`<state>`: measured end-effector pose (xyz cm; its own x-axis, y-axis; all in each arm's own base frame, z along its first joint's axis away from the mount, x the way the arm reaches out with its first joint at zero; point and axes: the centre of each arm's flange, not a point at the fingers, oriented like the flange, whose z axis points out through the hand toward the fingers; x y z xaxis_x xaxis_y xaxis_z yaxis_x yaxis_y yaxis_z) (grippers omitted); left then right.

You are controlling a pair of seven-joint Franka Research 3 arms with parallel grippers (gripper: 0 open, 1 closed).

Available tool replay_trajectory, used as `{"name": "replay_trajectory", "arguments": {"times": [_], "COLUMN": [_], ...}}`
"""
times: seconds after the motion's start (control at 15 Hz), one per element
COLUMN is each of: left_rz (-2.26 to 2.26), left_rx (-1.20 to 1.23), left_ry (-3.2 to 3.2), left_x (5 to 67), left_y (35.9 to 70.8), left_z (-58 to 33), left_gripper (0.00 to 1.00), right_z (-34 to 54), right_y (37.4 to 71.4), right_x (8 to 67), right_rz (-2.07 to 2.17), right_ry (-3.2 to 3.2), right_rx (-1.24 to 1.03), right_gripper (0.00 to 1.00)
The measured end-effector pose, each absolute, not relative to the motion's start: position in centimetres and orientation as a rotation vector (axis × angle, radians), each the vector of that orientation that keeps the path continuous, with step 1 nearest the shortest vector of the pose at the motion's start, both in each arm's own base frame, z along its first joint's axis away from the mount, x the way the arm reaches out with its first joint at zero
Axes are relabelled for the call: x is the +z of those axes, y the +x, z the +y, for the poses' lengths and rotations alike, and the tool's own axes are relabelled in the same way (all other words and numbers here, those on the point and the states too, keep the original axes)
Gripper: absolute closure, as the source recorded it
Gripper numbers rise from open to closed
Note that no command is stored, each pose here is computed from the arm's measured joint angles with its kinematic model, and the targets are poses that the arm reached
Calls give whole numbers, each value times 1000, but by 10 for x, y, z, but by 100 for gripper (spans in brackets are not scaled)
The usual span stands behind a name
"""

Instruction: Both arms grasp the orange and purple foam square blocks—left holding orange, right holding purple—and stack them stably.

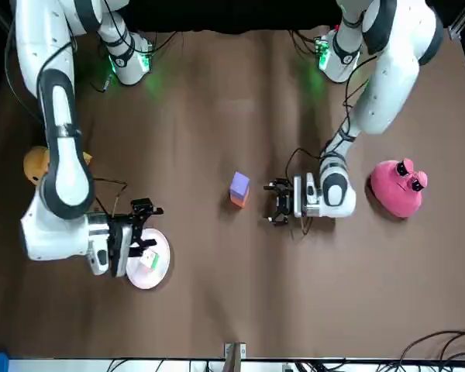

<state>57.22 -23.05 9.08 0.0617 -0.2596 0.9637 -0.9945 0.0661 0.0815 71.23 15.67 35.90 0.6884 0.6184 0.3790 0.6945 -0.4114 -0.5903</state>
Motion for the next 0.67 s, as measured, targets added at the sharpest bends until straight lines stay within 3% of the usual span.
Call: {"name": "replay_trajectory", "arguments": {"times": [0.27,0.67], "left_rz": [-1370,-1269], "left_rx": [920,702], "left_ry": [1438,1648], "left_x": [137,213], "left_y": [597,620], "left_z": [-194,-157], "left_gripper": [0,0], "right_z": [151,131], "right_y": [713,674], "right_x": [421,532], "right_rz": [-917,-604], "right_ry": [-2346,-2722], "right_rx": [-74,51], "right_gripper": [0,0]}}
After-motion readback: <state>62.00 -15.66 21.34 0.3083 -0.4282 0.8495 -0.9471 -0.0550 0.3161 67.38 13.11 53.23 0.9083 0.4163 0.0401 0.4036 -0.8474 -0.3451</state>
